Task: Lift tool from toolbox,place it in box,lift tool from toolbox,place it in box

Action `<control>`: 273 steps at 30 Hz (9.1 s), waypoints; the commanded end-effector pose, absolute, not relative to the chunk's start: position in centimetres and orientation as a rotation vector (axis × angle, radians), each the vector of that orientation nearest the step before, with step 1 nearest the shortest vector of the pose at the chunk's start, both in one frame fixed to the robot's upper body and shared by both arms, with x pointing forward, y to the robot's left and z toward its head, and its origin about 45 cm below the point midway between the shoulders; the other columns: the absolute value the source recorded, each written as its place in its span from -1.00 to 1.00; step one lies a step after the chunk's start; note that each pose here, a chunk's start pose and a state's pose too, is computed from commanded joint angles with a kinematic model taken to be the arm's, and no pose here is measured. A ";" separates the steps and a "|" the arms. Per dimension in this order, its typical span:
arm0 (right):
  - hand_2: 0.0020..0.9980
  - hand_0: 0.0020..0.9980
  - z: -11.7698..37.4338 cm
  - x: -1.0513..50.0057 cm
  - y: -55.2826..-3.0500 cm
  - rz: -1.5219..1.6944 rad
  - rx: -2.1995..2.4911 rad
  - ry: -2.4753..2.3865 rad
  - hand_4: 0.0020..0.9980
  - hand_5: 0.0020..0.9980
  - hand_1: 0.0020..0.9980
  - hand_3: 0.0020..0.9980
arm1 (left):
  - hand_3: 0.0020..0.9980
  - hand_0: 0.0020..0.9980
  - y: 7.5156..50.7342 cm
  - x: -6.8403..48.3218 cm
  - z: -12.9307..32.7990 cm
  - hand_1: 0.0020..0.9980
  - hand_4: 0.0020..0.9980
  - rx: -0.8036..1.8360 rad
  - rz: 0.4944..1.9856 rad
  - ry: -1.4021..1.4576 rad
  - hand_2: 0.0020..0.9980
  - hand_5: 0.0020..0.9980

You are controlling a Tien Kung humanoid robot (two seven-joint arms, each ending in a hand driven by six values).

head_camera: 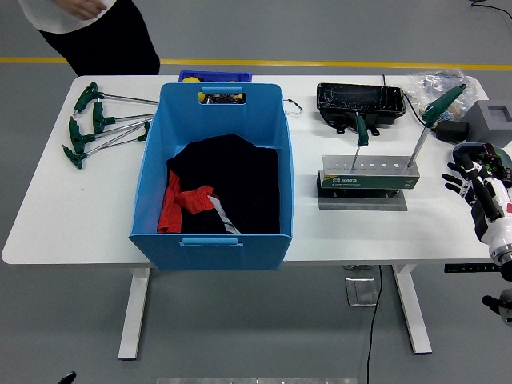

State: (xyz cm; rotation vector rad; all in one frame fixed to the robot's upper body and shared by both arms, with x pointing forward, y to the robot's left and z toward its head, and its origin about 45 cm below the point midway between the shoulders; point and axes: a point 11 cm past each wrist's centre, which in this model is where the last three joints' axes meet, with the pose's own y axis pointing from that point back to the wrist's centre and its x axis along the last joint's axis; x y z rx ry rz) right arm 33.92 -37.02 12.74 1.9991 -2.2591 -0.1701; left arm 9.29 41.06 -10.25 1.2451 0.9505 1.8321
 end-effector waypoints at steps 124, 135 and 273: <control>0.38 0.64 27.1 48.6 -34.7 1.321 1.532 -1.059 1.00 0.35 0.42 0.61 | 0.56 0.53 39.2 6.5 -11.4 0.62 0.53 0.972 1.984 1.101 0.70 0.35; 0.11 0.38 26.0 49.2 -35.6 1.255 1.511 -1.043 1.00 0.34 0.10 0.38 | 0.55 0.52 39.2 6.6 -11.3 0.62 0.53 0.974 1.984 1.098 0.69 0.34; -1.00 -0.87 42.7 46.1 -23.6 1.958 1.537 -1.289 0.44 0.11 -1.00 -1.00 | 0.47 0.47 40.0 6.0 -11.2 0.56 0.50 1.011 1.998 1.085 0.63 0.30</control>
